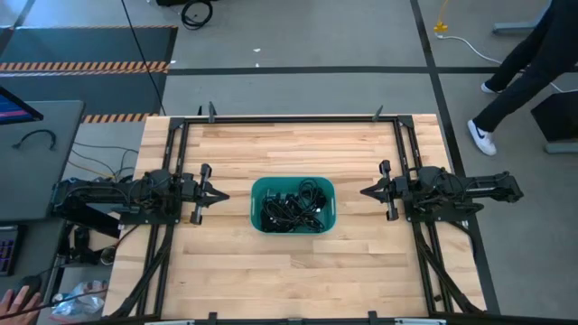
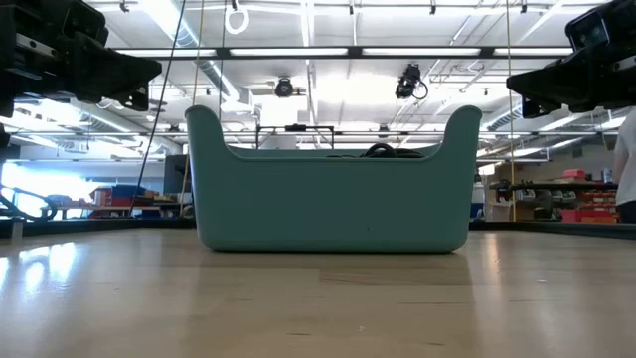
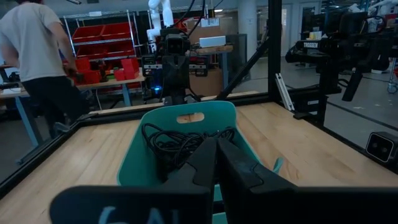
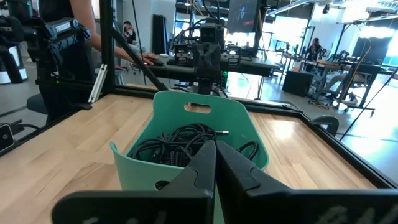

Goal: Pick and place USB-C Cables
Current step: Return to Home Position

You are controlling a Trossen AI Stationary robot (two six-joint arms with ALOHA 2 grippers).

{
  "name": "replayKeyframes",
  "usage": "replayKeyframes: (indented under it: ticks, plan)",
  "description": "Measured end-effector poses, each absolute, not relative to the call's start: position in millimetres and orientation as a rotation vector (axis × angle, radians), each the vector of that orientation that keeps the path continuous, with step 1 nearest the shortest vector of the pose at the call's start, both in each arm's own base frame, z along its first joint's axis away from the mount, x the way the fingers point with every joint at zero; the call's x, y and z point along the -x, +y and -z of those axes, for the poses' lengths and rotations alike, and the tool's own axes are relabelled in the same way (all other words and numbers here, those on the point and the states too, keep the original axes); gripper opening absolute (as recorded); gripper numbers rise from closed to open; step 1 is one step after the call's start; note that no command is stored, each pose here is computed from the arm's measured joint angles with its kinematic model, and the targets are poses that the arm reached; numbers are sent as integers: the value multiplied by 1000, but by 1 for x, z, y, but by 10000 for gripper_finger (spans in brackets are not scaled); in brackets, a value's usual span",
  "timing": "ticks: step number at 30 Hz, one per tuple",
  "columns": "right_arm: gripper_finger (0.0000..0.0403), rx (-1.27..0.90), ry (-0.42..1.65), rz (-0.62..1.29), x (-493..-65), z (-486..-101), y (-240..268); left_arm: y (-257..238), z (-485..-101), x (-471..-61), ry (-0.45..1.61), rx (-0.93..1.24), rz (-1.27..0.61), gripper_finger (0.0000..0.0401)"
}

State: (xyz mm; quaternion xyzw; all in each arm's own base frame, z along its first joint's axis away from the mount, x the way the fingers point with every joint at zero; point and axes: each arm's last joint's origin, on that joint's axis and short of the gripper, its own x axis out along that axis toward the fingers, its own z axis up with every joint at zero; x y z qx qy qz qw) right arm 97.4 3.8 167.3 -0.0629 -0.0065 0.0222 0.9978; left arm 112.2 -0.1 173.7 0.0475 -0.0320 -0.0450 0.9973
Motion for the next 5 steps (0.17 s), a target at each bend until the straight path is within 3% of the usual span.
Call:
replayKeyframes:
  ticks: [5]
  plan:
    - [16, 126, -13, -45, -97, -167, 4, 0, -174, -112, -64, -95, 90, 21]
